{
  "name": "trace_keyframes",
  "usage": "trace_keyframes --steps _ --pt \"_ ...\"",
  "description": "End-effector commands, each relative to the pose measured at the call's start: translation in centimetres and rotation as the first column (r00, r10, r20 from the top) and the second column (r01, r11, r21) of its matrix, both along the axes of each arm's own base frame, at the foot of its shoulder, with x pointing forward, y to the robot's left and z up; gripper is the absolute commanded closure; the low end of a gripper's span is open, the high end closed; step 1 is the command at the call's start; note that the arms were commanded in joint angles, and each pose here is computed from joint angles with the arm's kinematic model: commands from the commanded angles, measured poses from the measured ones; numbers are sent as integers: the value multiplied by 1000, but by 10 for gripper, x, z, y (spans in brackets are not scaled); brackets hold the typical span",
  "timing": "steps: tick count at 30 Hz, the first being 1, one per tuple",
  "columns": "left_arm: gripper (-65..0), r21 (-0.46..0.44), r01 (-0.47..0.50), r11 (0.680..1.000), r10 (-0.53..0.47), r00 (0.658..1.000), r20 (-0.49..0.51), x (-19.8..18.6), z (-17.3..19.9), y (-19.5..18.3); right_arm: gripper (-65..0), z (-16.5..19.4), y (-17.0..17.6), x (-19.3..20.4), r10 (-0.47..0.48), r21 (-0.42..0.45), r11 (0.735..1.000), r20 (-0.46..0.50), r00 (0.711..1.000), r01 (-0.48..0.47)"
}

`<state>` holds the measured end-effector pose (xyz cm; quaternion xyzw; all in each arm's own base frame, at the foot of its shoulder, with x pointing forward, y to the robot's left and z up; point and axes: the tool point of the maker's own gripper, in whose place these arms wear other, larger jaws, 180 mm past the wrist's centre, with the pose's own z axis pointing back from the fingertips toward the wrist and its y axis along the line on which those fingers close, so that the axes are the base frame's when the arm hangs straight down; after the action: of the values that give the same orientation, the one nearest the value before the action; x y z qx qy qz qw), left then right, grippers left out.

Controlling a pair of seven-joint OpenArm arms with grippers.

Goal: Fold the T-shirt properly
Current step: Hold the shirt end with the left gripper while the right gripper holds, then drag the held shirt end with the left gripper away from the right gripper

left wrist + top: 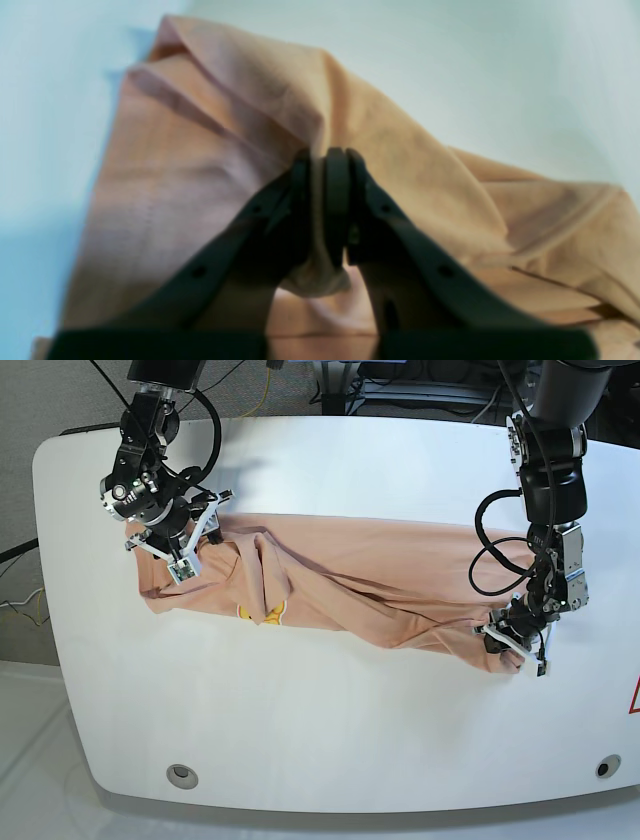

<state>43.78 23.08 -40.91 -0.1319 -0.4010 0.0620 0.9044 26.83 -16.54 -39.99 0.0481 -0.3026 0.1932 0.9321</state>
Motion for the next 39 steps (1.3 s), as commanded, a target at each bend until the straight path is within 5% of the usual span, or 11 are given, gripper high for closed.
trace_keyframes --steps 1,12,26,39 --pt "-21 6 -5 1000 5 997 77 18 27 7 -267 12 1 9 6 6 1000 47 999 -6" --pt "-21 13 4 1000 -5 999 52 16 25 8 -267 12 1 9 6 6 1000 47 999 -6" --pt "-21 107 64 992 -77 990 119 12 65 5 -267 12 1 9 5 8 1000 47 999 -6" --pt "-21 127 84 988 -95 993 77 -7 52 5 -267 11 9 9 26 12 1000 46 999 -27"
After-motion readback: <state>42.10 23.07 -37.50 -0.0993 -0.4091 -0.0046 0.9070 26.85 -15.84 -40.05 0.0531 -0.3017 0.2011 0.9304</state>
